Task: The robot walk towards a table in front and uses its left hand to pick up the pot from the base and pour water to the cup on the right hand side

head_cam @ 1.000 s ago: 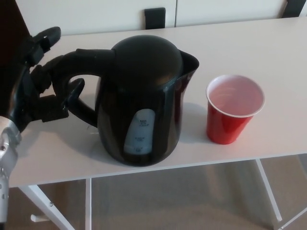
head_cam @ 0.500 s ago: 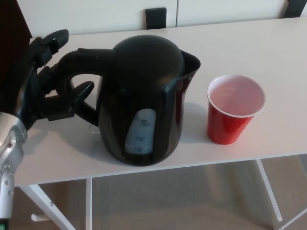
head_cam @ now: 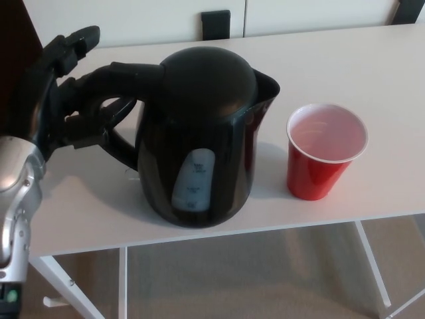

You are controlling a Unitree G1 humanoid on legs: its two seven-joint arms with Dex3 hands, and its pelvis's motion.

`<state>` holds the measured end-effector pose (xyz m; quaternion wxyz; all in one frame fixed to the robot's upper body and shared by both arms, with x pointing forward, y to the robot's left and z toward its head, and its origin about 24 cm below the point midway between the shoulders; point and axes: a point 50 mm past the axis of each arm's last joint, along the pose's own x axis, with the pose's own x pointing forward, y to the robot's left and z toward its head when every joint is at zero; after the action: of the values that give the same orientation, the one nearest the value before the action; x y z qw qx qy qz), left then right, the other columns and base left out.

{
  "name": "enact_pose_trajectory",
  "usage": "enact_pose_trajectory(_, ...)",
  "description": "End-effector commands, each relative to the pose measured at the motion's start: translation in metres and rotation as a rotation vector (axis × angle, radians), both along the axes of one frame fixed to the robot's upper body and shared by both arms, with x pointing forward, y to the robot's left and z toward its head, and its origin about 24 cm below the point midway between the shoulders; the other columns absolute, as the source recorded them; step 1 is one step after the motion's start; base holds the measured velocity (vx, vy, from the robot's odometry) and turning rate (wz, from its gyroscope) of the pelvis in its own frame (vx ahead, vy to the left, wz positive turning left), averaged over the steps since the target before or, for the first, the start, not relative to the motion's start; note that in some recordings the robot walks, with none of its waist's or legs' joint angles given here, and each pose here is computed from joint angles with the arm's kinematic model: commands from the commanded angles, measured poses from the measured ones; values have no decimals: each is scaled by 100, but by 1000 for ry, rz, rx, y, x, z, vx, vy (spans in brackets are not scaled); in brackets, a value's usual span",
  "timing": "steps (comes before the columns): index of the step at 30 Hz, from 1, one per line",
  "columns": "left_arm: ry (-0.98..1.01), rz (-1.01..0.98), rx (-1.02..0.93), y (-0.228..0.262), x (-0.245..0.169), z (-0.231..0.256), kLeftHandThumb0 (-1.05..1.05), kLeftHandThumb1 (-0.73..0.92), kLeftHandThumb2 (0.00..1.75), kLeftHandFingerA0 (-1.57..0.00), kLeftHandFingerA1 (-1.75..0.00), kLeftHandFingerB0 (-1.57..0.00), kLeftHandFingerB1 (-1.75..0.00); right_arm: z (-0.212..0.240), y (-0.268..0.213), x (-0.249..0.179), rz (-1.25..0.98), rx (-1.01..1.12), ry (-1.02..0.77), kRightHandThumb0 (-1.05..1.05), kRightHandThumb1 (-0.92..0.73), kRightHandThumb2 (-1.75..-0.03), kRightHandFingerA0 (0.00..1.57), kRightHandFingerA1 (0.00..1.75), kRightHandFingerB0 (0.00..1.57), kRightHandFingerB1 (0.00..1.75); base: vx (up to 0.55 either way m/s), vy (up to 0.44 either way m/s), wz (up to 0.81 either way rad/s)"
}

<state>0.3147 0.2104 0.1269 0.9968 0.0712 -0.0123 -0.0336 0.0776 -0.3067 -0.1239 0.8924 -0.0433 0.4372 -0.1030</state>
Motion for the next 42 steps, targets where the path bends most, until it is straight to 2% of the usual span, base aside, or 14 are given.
enact_pose_trajectory(1,-15,48,41,4,4,2,-42,44,65,-25,-40,-19,-35,2,-4,-1,-3,-5,-1,-28,-56,-56,65,53,50,45,0,0,0)
enact_pose_trajectory(13,3,56,145,16,11,-2,-46,44,65,-25,-40,-19,-36,2,-5,7,-5,-17,8,-28,-53,-55,68,53,51,45,0,0,0)
enact_pose_trajectory(23,2,4,312,17,10,-5,-46,43,66,-29,-41,-20,-36,3,-4,11,-39,19,-20,-23,-51,-54,66,55,52,47,0,0,0)
enact_pose_trajectory(29,-15,-17,355,11,12,-1,-44,43,65,-32,-41,-23,-37,4,-5,13,-45,26,-32,-24,-52,-55,62,54,51,47,0,0,0)
enact_pose_trajectory(42,-46,-32,389,-1,19,8,-45,43,66,-33,-42,-23,-37,7,-5,20,-12,10,-37,-27,-54,-55,64,53,49,45,0,0,0)
